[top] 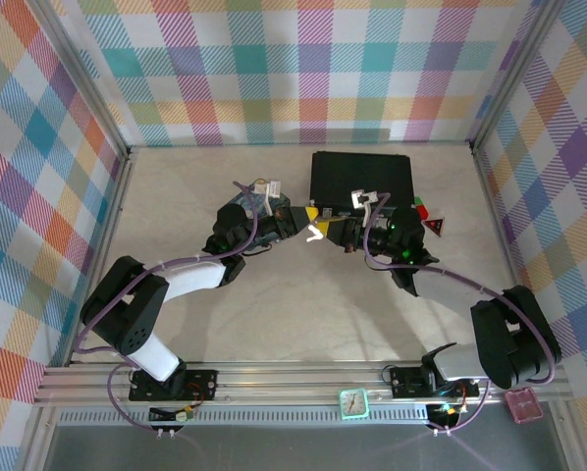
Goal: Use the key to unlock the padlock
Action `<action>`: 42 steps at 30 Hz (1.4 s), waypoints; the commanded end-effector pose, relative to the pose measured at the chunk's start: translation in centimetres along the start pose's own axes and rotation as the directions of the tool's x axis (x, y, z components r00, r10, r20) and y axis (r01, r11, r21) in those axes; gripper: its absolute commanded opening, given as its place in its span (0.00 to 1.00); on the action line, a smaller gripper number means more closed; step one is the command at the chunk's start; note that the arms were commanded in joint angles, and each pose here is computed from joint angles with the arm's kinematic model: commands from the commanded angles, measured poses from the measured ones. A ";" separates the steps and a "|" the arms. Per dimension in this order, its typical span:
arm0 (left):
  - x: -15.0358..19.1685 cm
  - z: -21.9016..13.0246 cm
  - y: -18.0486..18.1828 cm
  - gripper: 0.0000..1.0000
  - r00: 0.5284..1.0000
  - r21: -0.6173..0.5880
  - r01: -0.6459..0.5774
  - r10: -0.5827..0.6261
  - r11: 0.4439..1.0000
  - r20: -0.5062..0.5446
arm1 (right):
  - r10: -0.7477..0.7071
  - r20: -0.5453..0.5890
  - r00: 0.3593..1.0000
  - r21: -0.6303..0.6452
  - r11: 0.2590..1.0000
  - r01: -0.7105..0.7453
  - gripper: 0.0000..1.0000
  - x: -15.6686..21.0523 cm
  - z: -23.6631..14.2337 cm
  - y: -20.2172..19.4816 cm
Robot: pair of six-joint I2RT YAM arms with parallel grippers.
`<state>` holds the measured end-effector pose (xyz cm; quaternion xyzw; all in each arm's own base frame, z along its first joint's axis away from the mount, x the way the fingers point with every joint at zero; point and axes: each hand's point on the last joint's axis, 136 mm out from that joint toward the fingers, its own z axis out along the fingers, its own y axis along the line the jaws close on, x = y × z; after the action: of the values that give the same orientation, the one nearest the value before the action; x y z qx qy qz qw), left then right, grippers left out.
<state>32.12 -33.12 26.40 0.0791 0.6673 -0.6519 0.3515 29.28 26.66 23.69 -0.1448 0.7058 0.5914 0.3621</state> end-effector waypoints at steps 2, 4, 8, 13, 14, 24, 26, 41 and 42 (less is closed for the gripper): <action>-0.8 -0.6 -2.3 0.25 0.998 0.080 -0.029 0.025 0.996 0.051 | 0.012 -0.017 1.000 0.013 1.000 -0.012 0.00 0.1 0.5 -0.7; -1.2 -0.6 -2.1 0.54 0.998 0.077 -0.018 0.014 0.997 0.058 | 0.010 -0.021 1.000 0.026 1.000 -0.010 0.00 0.3 0.6 -1.1; -2.4 -1.2 -1.0 1.00 0.995 0.047 0.018 -0.022 0.999 0.099 | 0.009 -0.033 0.999 0.038 0.999 -0.008 0.00 0.7 0.6 -1.5; -4.1 -3.6 2.7 1.00 0.979 -0.082 0.078 -0.061 0.994 0.192 | -0.020 -0.060 0.998 0.057 0.998 0.023 0.00 1.1 0.5 -1.7; -4.2 -4.2 3.9 1.00 0.976 -0.131 0.104 -0.075 0.986 0.205 | -0.027 -0.066 0.997 0.064 0.997 0.032 0.00 1.2 0.4 -1.8; -2.0 -11.2 10.8 1.00 0.982 -0.664 0.143 -0.020 0.734 0.189 | -0.273 -0.213 0.938 0.318 0.889 0.331 0.00 2.1 -1.1 -3.9; -1.6 -12.4 10.9 1.00 0.985 -0.718 0.126 0.002 0.684 0.175 | -0.330 -0.243 0.912 0.360 0.842 0.401 0.00 2.0 -1.5 -4.2; 1.8 -7.3 16.4 1.00 0.978 -0.745 0.210 -0.138 0.633 0.159 | -0.393 -0.279 0.876 0.426 0.767 0.480 0.00 2.2 -2.3 -5.2; 1.6 -7.7 17.1 1.00 0.979 -0.766 0.203 -0.116 0.610 0.167 | -0.386 -0.274 0.881 0.425 0.773 0.471 0.00 2.5 -2.2 -5.4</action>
<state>36.02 -24.24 9.94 -0.1551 0.8811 -0.3341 0.2967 30.24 23.32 18.61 -0.2554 0.8079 0.2834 0.4492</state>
